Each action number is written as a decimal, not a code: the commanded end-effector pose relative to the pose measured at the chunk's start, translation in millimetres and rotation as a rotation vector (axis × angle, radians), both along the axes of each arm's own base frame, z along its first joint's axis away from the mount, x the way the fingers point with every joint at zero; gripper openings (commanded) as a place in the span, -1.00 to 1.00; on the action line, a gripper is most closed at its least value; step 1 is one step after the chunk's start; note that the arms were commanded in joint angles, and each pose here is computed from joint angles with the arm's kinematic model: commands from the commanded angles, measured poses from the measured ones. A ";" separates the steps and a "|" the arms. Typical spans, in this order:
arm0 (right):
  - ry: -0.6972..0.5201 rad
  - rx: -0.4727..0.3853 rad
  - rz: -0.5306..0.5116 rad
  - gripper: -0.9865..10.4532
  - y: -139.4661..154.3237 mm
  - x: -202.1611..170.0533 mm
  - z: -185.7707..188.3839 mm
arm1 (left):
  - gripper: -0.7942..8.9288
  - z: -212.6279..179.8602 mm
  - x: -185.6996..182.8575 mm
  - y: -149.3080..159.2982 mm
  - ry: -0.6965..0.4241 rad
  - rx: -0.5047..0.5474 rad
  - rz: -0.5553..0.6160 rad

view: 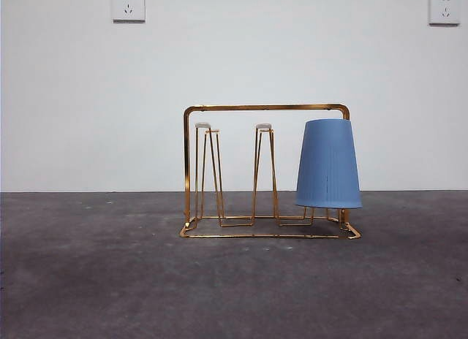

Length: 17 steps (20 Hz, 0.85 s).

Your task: Pick up cup 1,put cup 1 in the cup rack,pick up cup 2,put cup 2 in the cup rack

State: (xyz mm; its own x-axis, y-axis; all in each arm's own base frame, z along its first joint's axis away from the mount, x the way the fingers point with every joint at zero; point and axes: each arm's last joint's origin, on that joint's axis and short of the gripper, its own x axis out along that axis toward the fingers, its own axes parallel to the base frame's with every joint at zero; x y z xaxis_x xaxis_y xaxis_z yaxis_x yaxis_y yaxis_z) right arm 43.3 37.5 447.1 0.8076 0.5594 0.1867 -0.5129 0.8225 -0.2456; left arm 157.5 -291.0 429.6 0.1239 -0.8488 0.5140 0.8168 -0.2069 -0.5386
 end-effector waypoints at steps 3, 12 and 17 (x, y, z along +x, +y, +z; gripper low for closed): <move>0.024 -0.026 -0.031 -0.85 7.7 8.5 -4.0 | -0.66 -1.7 -1.3 -1.1 -0.024 0.003 -0.010; 0.039 -0.042 -0.032 -0.82 9.3 10.0 -5.8 | -0.85 -1.6 -1.5 -1.0 -0.025 0.004 -0.018; 0.044 -0.036 -0.031 -0.54 9.2 9.9 -5.8 | -0.85 -1.0 2.5 2.0 -0.029 0.004 0.000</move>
